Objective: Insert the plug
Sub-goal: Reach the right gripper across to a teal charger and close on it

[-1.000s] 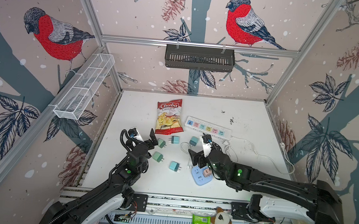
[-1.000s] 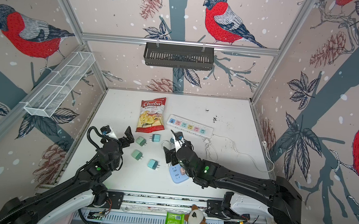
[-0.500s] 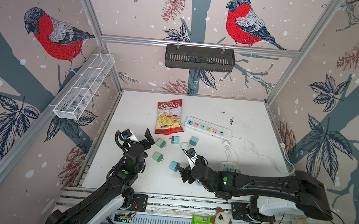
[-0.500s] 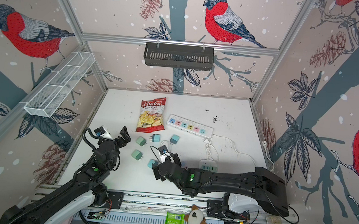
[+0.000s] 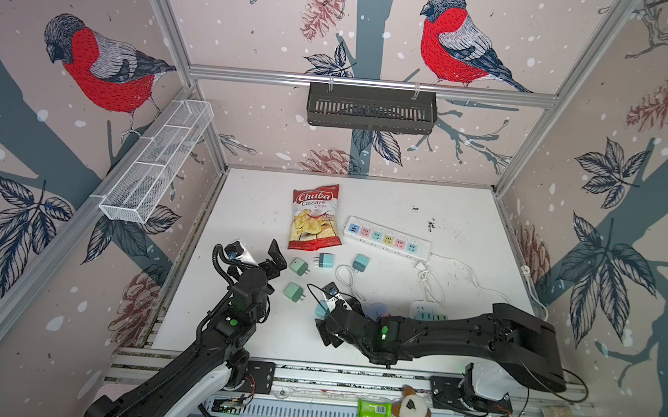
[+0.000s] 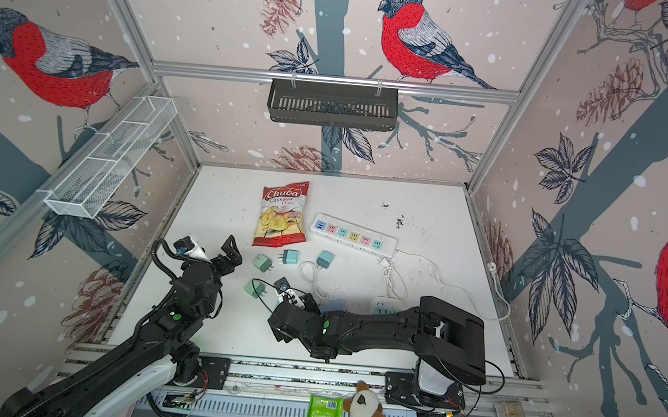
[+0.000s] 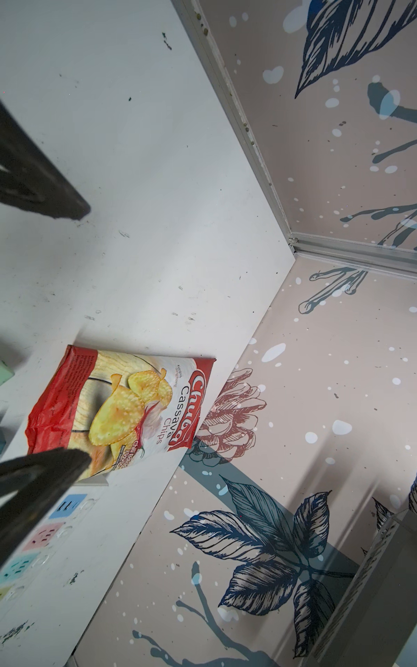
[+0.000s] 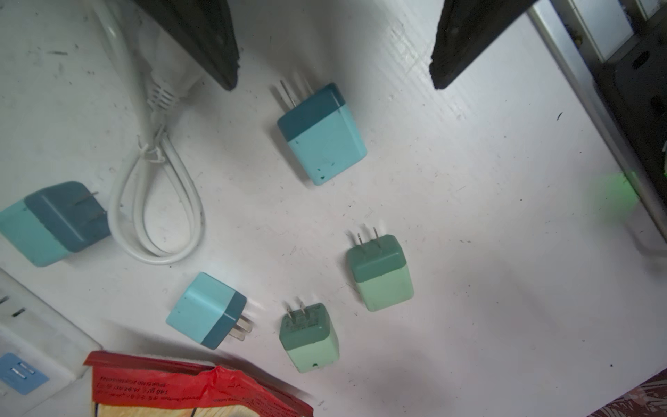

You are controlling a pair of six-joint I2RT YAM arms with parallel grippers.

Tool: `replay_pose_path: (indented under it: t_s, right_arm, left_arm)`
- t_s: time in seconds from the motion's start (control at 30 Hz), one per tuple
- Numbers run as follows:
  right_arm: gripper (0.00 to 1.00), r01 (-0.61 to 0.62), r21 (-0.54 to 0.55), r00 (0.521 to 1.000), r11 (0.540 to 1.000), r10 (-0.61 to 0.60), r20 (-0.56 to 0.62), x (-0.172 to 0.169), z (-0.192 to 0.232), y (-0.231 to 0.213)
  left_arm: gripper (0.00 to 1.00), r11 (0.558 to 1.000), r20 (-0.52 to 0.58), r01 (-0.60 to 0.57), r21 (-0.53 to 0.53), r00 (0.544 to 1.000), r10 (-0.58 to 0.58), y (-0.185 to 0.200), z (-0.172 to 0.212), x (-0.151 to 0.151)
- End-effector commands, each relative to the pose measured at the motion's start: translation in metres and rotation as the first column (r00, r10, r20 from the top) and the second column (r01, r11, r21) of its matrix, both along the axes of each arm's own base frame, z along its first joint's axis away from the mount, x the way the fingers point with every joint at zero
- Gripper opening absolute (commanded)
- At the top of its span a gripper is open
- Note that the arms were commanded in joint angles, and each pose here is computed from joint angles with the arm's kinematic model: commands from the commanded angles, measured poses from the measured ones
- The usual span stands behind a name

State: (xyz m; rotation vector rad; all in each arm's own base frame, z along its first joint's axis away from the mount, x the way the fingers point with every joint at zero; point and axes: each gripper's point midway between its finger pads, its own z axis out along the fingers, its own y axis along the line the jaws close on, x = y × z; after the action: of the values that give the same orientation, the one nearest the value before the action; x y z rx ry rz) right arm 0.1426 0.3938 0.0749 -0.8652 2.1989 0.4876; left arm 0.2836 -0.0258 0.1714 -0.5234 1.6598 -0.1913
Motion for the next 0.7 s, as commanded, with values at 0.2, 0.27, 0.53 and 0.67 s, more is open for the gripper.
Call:
replay_pose_path:
  t_s: [0.2, 0.27, 0.53, 0.67]
  right_arm:
    - [0.83, -0.1, -0.025, 0.989, 0.995, 0.097, -0.11, 0.024, -0.031, 0.02]
    - [0.83, -0.12, -0.04, 0.986, 0.992, 0.114, -0.122, 0.026, -0.038, 0.022]
    - [0.79, -0.213, -0.078, 0.968, 0.974, 0.2, -0.153, 0.014, -0.056, 0.031]
    - [0.72, -0.224, -0.09, 0.967, 0.97, 0.21, -0.144, 0.007, -0.055, 0.033]
  left_arm:
    - [0.98, 1.0, 0.018, -0.013, -0.013, 1.0, 0.014, 0.002, 0.007, 0.0]
    - [0.98, 1.0, 0.02, -0.017, -0.01, 1.0, 0.017, 0.003, 0.008, 0.0]
    - [0.98, 1.0, 0.013, -0.022, 0.001, 1.0, 0.022, 0.004, 0.006, 0.0]
    - [0.98, 1.0, 0.016, -0.021, 0.003, 1.0, 0.021, 0.003, 0.008, 0.001]
